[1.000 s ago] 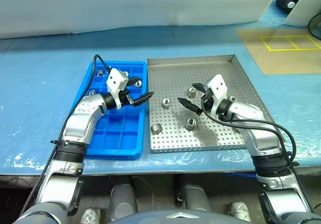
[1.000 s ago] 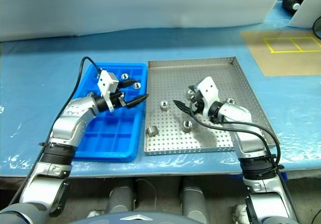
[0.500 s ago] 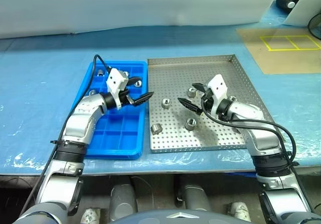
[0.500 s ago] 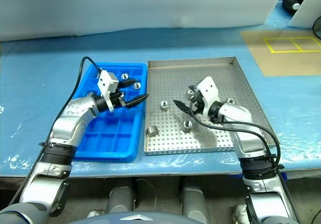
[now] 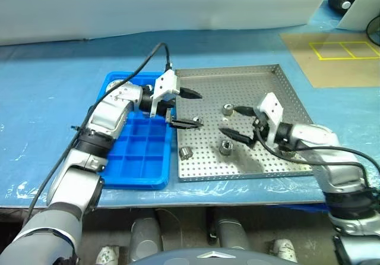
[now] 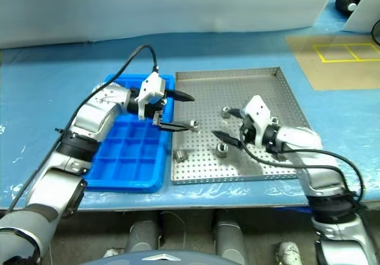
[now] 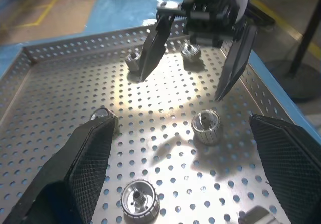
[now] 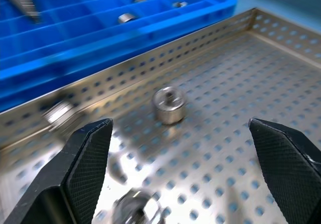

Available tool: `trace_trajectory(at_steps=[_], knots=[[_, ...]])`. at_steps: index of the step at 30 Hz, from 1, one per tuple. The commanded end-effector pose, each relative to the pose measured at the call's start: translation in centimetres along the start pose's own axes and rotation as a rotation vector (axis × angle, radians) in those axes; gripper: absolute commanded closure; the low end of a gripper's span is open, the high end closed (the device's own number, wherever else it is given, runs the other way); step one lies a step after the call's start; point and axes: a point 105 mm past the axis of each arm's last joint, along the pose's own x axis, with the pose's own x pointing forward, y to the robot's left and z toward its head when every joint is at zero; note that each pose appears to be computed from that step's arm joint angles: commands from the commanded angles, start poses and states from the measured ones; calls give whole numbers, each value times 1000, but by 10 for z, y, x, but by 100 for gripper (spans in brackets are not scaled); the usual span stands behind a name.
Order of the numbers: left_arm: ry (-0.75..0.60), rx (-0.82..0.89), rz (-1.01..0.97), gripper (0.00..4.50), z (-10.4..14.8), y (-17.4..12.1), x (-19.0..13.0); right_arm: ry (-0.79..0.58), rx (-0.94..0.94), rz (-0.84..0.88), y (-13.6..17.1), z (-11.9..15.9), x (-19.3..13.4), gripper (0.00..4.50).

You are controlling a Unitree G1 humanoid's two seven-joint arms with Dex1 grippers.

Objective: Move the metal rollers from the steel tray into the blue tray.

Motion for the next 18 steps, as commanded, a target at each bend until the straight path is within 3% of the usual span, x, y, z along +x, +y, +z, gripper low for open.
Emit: trace_trajectory(at_steps=[1, 7, 18], knots=[[43, 60, -81, 0, -3, 0, 5, -15, -42, 97, 21, 17, -12, 3], [59, 91, -221, 0, 1, -4, 17, 75, -61, 159, 46, 10, -26, 3], [308, 202, -469, 0, -18, -40, 3, 75, -63, 9, 36, 0, -19, 3]])
